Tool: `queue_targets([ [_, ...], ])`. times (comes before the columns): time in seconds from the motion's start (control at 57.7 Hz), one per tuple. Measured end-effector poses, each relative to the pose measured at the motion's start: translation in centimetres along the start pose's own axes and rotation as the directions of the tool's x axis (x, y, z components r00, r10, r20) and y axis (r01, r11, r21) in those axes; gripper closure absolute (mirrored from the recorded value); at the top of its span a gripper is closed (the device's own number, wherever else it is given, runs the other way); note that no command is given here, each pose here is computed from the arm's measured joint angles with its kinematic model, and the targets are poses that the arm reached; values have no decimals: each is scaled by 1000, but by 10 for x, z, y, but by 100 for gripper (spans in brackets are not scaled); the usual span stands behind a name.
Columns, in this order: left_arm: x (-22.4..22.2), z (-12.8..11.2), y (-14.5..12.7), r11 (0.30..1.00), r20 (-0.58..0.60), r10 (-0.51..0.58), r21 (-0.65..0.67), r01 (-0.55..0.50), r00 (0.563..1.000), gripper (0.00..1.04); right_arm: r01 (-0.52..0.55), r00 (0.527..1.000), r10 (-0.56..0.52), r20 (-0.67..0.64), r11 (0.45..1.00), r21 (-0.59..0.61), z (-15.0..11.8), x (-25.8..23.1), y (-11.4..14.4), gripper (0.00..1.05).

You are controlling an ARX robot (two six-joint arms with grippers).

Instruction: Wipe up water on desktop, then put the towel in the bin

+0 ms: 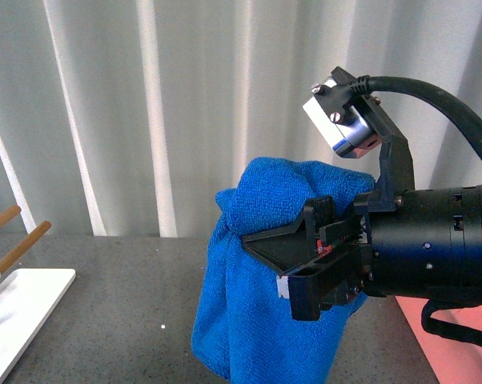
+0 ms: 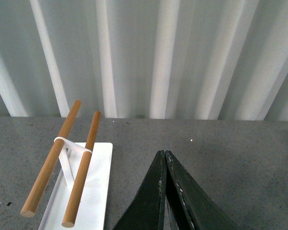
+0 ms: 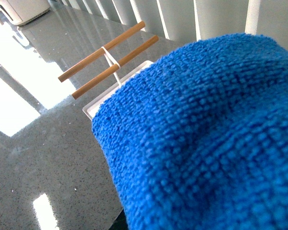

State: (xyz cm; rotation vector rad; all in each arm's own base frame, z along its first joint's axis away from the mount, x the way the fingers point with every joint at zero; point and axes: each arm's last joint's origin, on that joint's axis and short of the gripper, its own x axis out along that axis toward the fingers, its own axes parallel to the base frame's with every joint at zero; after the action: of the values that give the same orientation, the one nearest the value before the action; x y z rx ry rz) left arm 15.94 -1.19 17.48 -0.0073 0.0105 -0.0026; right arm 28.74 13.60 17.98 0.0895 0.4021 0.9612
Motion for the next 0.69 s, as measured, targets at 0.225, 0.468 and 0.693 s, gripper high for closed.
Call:
queue_targets([
  [0.225,-12,-10,12,1000,2,5,0,-5,1000,101,0,1000,0,-6,1000,1,-1,1,1,99],
  [0.468,-23,-4,12,1000,24,1,0,-1,1000,101,2,1000,-2,-10,1000,1,-1,2,3,99],
  [0.693,-31,-2,12,1000,31,1,0,-1,1000,101,7,1000,-7,-24,1000,3,-5,1,3,99],
])
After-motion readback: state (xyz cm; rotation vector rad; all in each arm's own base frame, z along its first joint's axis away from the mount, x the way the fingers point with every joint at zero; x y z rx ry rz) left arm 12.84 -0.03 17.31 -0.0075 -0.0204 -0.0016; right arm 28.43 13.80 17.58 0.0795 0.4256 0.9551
